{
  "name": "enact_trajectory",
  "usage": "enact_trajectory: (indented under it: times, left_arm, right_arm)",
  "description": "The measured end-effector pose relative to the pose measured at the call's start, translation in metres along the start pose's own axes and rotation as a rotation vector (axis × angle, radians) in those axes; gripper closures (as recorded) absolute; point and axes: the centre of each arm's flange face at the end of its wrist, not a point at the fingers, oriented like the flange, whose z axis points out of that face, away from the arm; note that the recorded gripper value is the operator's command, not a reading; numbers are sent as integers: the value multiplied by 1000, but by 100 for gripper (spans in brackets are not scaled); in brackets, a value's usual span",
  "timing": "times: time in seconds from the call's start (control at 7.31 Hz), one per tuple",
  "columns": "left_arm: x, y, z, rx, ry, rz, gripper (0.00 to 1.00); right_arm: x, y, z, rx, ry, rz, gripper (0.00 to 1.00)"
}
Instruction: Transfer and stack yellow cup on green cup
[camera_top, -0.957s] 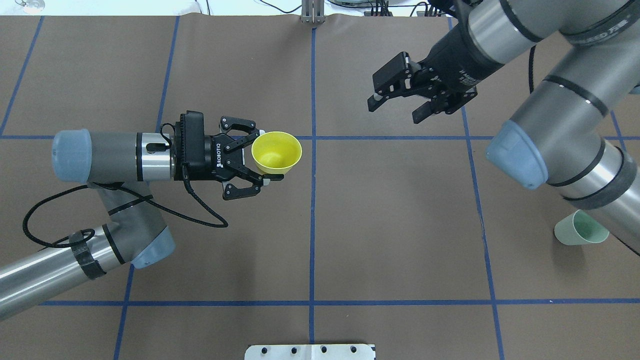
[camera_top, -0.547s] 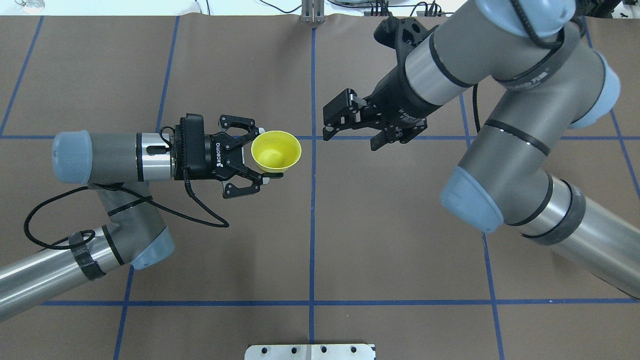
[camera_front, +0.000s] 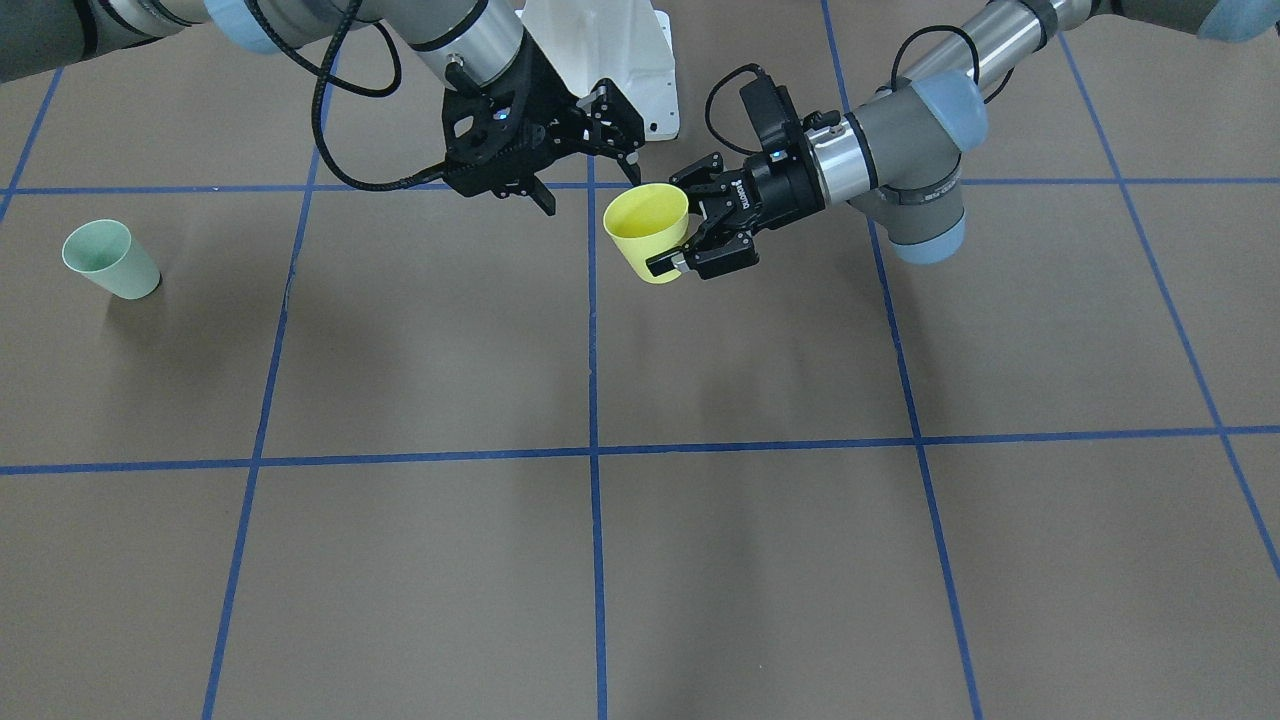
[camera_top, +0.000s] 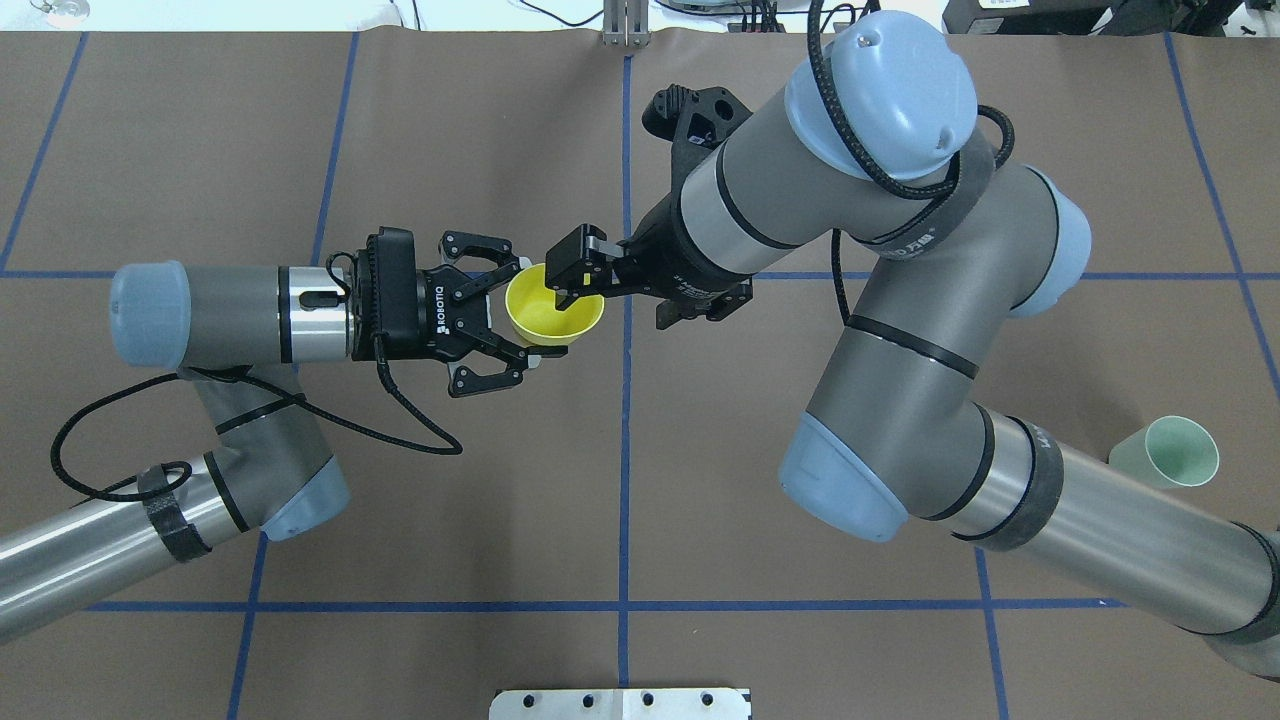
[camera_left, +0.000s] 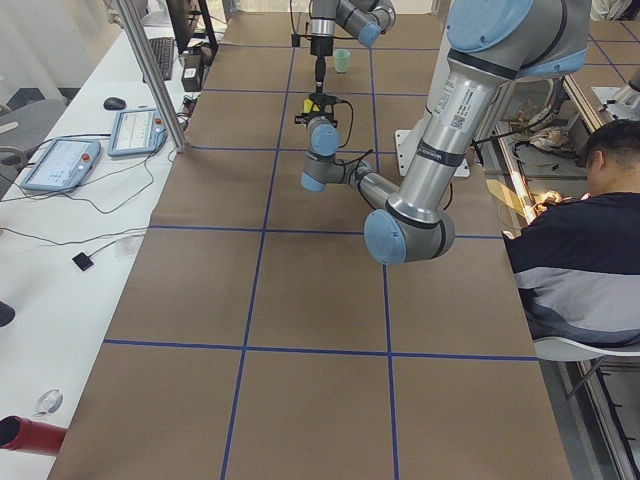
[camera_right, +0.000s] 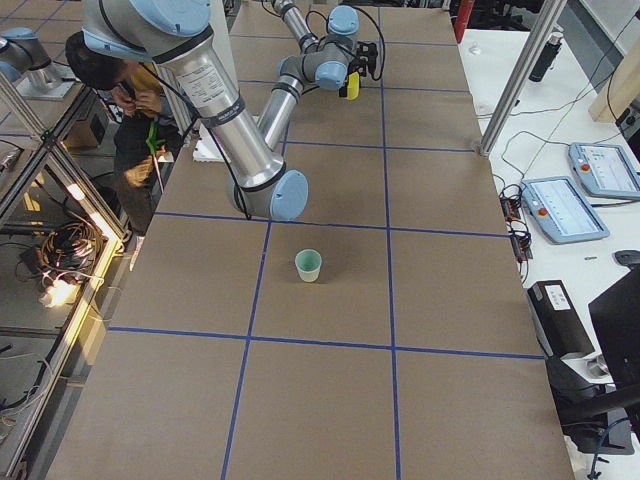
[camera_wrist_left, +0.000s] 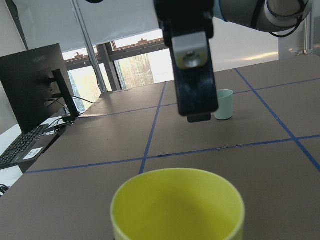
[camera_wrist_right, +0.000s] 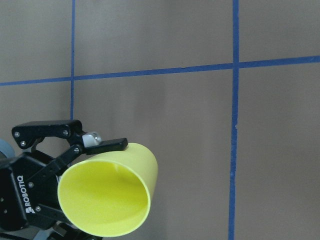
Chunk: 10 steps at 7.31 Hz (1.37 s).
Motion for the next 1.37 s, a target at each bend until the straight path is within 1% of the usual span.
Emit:
enact_trajectory:
  times: [0.41, 0.96, 1.37]
  left_arm:
    - [1, 3, -1, -5, 1, -3, 66]
    - [2, 4, 0, -8, 4, -5, 66]
    - [3, 5, 1, -9, 6, -7, 66]
  right_arm:
    - [-1, -10, 14, 32, 36, 15, 0]
    - [-13, -23, 28, 69, 64, 18, 0]
    - [-18, -21, 42, 82, 81, 1, 0]
